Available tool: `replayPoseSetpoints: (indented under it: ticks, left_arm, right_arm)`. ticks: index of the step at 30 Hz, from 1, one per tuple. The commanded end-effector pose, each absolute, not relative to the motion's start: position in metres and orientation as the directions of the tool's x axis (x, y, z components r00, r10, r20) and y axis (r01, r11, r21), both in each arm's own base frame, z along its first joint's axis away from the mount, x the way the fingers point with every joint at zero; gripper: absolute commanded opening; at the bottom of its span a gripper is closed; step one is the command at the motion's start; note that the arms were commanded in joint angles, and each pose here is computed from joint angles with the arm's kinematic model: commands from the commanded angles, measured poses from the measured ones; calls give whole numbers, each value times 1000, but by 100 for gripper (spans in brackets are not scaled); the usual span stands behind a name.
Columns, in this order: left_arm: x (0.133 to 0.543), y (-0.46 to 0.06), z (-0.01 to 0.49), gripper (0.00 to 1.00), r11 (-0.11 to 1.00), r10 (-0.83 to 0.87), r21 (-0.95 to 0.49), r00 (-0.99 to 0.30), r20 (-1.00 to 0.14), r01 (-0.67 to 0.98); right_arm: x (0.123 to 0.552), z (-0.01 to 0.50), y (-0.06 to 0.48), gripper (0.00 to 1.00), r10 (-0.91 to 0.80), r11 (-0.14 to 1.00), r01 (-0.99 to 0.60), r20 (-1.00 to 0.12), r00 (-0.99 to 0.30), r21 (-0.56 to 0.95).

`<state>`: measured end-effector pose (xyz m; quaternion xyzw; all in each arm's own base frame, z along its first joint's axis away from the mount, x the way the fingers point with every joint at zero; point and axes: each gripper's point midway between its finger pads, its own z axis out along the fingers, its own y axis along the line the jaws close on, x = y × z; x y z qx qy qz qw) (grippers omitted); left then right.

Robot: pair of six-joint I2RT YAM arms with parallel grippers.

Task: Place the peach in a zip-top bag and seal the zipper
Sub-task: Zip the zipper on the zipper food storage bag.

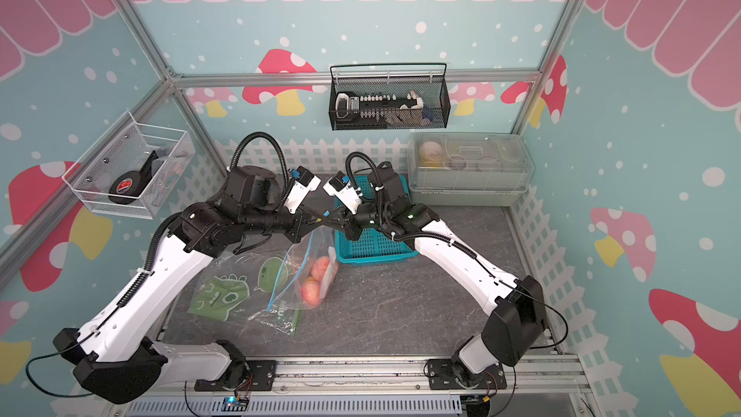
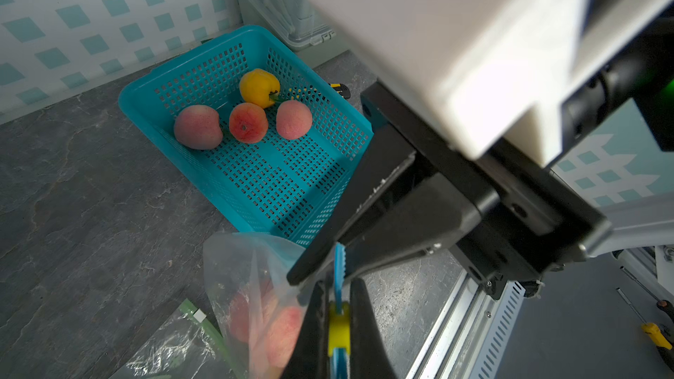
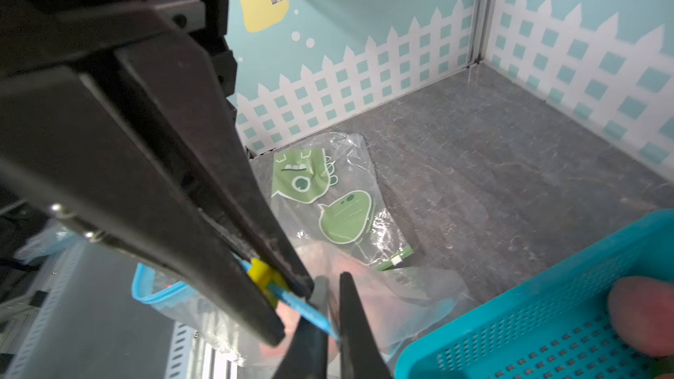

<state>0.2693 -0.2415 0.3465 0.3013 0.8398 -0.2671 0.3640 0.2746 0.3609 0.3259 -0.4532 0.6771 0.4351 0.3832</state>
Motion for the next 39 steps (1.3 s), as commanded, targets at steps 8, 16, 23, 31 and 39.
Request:
replayPoseSetpoints:
  ticks: [8, 16, 23, 31, 39]
  left_arm:
    - [258, -229, 360, 4, 687, 303, -194, -519, -800, 700]
    - [250, -210, 358, 5, 731, 307, -155, -523, -795, 664]
    - [245, -200, 359, 5, 753, 301, -140, -526, -795, 643]
    - [239, -191, 365, 6, 766, 289, -128, -517, -806, 629]
    - [237, -185, 369, 7, 782, 281, -114, -510, -813, 613]
  right_arm:
    - [293, 344, 352, 0, -245, 326, -927, -931, -271, 185]
    - [313, 349, 345, 0, -193, 412, -884, -927, -322, 221]
    - [325, 355, 343, 0, -133, 424, -867, -930, -344, 260]
    - [331, 370, 345, 0, -92, 400, -874, -937, -338, 276]
    - [346, 370, 337, 0, -64, 476, -833, -934, -352, 281]
